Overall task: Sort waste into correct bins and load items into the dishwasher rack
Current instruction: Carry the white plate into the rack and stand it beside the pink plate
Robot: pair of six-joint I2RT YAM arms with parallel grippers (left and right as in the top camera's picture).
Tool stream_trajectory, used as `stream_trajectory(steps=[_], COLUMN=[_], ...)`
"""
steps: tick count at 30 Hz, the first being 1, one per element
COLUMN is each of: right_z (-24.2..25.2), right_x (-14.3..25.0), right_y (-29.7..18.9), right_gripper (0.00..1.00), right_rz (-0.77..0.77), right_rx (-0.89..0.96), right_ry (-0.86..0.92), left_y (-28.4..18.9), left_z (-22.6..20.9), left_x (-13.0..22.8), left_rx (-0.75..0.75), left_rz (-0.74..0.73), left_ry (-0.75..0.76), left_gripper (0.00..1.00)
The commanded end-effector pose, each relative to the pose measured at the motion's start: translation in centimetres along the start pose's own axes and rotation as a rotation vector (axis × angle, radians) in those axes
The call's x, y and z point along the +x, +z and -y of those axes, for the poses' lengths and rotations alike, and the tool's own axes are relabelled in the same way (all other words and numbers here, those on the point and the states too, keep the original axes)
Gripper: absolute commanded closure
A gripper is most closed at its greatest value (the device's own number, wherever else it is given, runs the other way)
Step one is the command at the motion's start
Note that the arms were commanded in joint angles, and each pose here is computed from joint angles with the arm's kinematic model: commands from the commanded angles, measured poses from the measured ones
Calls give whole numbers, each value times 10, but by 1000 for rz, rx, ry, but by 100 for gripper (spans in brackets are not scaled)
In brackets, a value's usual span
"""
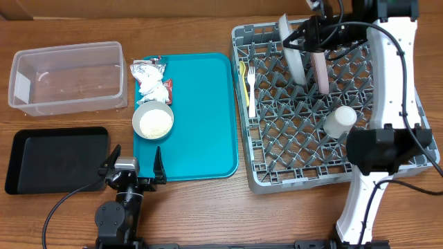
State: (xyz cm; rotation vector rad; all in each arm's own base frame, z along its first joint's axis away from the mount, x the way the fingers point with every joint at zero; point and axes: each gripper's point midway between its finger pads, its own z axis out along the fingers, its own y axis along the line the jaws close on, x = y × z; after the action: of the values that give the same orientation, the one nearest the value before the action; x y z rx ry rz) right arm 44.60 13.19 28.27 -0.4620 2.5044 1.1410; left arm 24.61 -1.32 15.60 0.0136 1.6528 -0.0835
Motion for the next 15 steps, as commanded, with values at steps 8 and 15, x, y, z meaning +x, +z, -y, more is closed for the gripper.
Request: stream_trajectory(steps=[8, 15], right_z=[-6, 13], right_x=[-1, 9], right_y=[-18, -7], right_gripper=[96, 96], right_rz=[30, -18], right_rx=[61, 88], right_ry=[-45, -7], left_y=[0, 0], left_z=[0, 0], left_x=[1, 1], left_rx=[5, 5], left_rz=[-1, -1], left_ry=[19, 19], left_gripper=[0, 0])
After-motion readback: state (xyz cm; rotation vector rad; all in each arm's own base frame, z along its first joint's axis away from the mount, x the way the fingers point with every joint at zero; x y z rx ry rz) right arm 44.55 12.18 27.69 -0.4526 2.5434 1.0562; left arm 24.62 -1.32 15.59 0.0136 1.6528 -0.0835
